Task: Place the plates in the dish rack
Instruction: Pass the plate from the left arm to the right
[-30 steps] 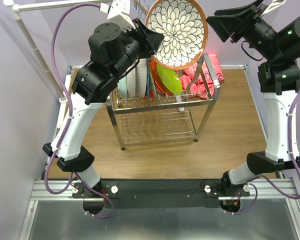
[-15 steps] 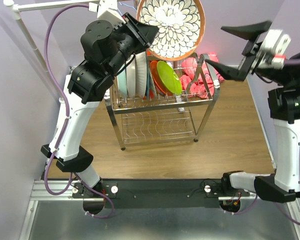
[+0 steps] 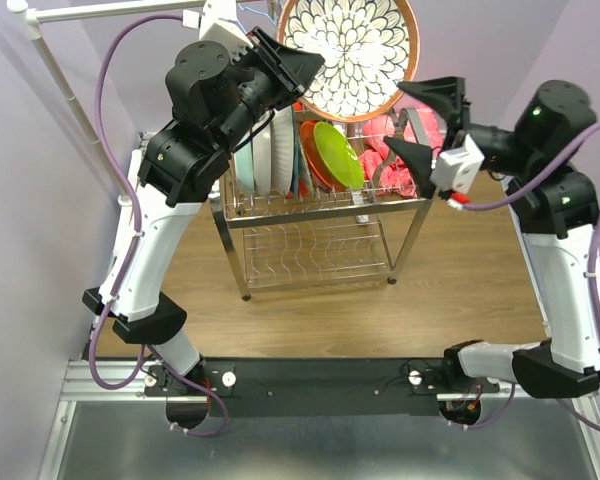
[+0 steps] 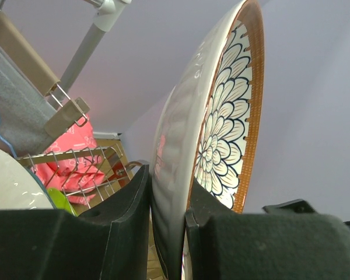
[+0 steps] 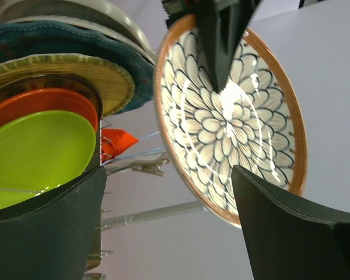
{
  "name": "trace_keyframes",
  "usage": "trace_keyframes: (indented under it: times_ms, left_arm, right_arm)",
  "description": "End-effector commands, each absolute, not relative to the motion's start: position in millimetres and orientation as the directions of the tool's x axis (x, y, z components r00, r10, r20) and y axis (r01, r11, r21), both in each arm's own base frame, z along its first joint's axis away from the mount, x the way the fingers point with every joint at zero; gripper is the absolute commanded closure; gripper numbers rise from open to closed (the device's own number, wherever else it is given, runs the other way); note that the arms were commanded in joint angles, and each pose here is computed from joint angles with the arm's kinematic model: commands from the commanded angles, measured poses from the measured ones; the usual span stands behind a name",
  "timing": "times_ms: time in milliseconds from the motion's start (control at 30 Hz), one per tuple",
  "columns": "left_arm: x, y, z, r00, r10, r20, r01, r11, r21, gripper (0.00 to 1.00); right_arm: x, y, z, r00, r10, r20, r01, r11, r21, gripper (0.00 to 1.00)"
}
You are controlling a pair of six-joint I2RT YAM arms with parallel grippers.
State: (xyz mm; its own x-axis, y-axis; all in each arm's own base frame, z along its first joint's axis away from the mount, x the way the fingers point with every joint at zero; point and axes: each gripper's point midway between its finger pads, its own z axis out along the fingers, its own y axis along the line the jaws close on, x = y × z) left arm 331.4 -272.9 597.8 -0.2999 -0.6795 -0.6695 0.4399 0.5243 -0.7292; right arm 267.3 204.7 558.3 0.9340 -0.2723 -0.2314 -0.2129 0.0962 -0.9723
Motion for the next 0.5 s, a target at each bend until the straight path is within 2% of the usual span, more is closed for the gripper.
trace_keyframes:
  times_ms: [0, 100, 267, 367, 400, 467]
  left_arm:
    - [309.2, -275.6, 654.0, -0.267, -0.776, -0.571, 0.559, 0.358, -0.748, 1.00]
    - [311.5, -284.9, 648.7, -0.286, -0.771, -0.569, 0.554, 0.351, -0.755, 1.00]
    - [314.1, -293.4, 644.6, -0.296, -0.772, -0.563, 0.544, 0.348, -0.763, 1.00]
    - [314.1, -295.1, 644.0, -0.290, -0.774, -0.562, 0.540, 0.352, -0.764, 1.00]
    - [313.0, -295.6, 645.3, -0.288, -0.776, -0.561, 0.543, 0.350, -0.763, 1.00]
    - [311.8, -296.6, 646.1, -0.288, -0.778, -0.558, 0.544, 0.347, -0.764, 1.00]
  right_arm:
    - [276.5, 214.3, 544.3, 0.930, -0.368, -0.016, -0.013, 0.011, -1.000, 0.05]
    - [282.2, 224.8, 532.1, 0.915, -0.396, 0.070, 0.068, -0.018, -0.997, 0.05]
    - [292.6, 232.3, 533.5, 0.871, -0.468, 0.151, 0.180, 0.017, -0.984, 0.09]
    - [296.2, 233.3, 540.2, 0.844, -0.508, 0.170, 0.218, 0.036, -0.975, 0.21]
    - [299.0, 233.3, 538.2, 0.837, -0.520, 0.167, 0.218, 0.038, -0.975, 0.29]
    - [305.3, 231.5, 542.8, 0.813, -0.556, 0.172, 0.240, 0.051, -0.970, 0.31]
